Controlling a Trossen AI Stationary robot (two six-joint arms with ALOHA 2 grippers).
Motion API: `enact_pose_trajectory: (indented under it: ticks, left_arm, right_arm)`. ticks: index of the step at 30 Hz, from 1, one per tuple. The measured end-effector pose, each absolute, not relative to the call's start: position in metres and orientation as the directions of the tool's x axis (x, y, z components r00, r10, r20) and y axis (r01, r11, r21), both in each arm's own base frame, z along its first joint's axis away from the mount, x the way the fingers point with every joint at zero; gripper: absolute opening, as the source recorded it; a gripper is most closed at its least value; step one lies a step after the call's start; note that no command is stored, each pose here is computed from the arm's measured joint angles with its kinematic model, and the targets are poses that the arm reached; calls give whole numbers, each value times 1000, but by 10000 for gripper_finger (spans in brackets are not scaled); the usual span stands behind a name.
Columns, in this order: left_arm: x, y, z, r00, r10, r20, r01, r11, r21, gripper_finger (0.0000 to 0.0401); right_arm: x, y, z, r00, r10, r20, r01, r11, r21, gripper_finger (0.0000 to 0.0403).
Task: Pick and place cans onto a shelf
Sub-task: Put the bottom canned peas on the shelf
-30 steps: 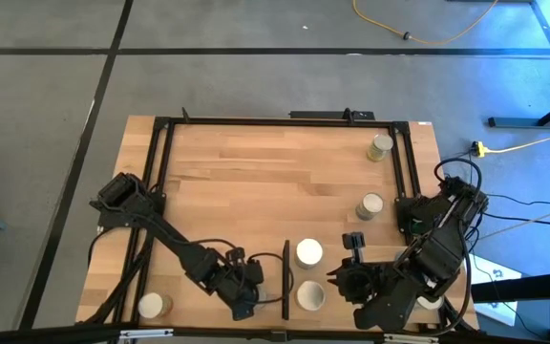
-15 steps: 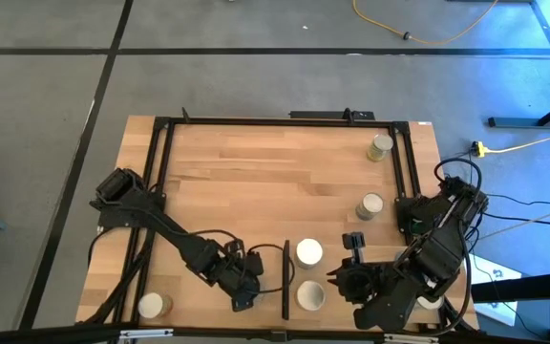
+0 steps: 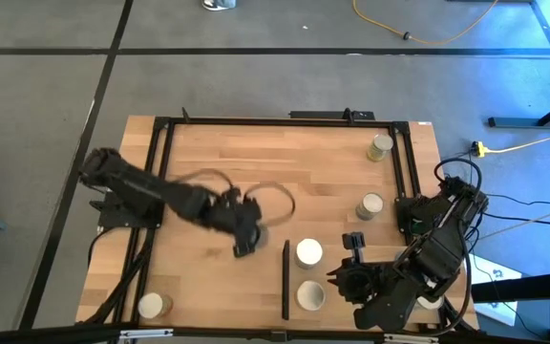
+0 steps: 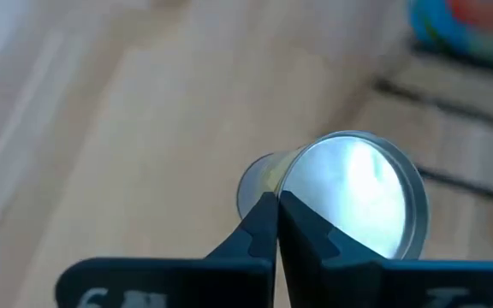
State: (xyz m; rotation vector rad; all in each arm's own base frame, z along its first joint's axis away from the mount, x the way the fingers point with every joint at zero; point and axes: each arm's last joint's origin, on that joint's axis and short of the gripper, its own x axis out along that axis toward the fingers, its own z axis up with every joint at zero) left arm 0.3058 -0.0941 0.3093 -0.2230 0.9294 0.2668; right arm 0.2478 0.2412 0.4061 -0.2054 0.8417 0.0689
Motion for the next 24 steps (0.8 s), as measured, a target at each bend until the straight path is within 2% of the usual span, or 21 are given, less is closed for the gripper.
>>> enact_pose_trajectory:
  ticks: [7, 14, 18, 24]
  left_arm:
    - [311, -15, 321, 557, 108, -823, -368, 921, -128, 0]
    - [332, 56, 299, 557, 47, -829, -364, 911, -193, 0]
    - [346, 81, 281, 575, -3, -818, -346, 905, -247, 0]
    - [364, 94, 249, 544, -13, -839, -342, 910, -235, 0]
  right_arm:
    - [248, 241, 406, 663, -24, -748, -141, 978, -156, 57]
    - [248, 241, 406, 663, -25, -748, -136, 979, -154, 57]
    - [248, 241, 406, 663, -25, -748, -135, 979, -153, 57]
    - [248, 241, 406, 663, -26, -748, -121, 983, -141, 57]
